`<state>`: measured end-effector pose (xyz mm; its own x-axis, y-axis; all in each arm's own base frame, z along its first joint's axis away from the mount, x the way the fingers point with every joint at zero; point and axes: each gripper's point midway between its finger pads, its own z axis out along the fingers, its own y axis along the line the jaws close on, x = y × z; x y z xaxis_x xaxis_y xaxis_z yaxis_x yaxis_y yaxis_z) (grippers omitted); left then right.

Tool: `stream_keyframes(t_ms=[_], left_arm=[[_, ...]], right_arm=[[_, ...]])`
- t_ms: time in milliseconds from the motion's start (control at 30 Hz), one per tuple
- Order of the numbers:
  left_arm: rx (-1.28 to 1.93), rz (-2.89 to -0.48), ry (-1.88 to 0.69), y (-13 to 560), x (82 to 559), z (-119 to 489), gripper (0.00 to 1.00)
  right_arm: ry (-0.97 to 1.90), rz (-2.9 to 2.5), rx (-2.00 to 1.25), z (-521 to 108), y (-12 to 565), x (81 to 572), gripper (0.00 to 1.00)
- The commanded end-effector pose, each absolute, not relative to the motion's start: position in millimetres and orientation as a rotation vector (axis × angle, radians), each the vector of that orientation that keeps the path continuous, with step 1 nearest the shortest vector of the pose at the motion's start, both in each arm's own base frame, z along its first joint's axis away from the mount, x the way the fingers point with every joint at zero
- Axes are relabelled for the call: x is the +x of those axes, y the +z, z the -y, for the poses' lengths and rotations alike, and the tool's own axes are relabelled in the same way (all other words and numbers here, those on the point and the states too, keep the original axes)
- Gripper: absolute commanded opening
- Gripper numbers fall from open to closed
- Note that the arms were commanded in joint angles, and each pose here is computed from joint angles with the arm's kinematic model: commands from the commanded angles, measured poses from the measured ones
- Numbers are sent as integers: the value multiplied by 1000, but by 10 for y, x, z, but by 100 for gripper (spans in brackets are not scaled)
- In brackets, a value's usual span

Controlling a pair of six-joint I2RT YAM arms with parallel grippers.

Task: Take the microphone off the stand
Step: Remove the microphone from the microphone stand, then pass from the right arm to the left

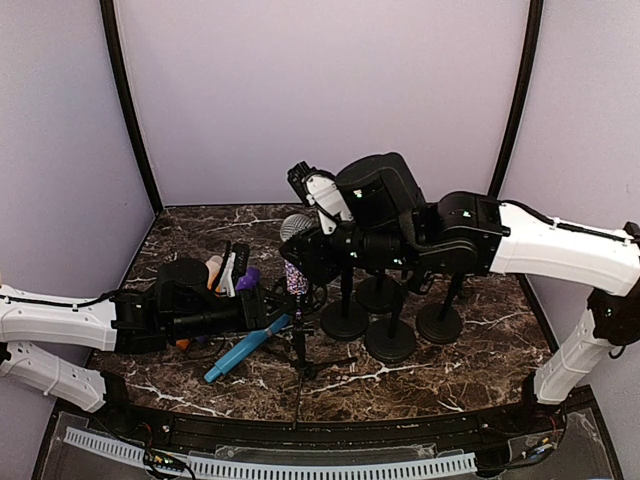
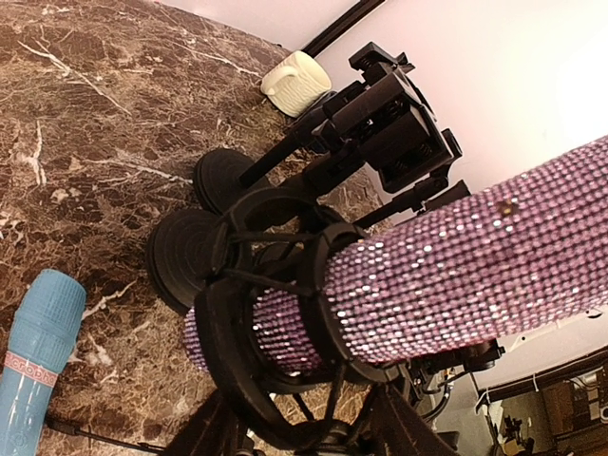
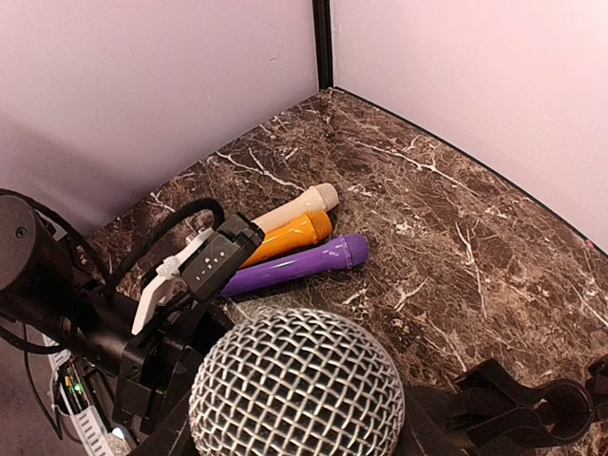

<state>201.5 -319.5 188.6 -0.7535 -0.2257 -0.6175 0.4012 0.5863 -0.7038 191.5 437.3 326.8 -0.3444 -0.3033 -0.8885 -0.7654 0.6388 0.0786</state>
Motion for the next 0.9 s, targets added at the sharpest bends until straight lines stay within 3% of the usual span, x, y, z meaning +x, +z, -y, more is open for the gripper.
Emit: stream_keyframes(t_ms=[0, 567, 767, 867], left_arm=[[121, -2205, -1044, 1628, 2054, 3031, 50], [156, -2141, -1028, 1839, 2094, 3021, 53], [274, -2046, -1035, 2201, 2087, 3088, 78], [368, -1967, -1021, 2417, 2054, 3085, 85]], right_arm=[[789, -1695, -666, -4223, 4330, 1915, 21], [854, -1605, -585, -3874, 4857, 1832, 23], [841, -1592, -534, -3771, 4912, 1880, 23], [871, -1590, -515, -3739, 4925, 1945, 23]])
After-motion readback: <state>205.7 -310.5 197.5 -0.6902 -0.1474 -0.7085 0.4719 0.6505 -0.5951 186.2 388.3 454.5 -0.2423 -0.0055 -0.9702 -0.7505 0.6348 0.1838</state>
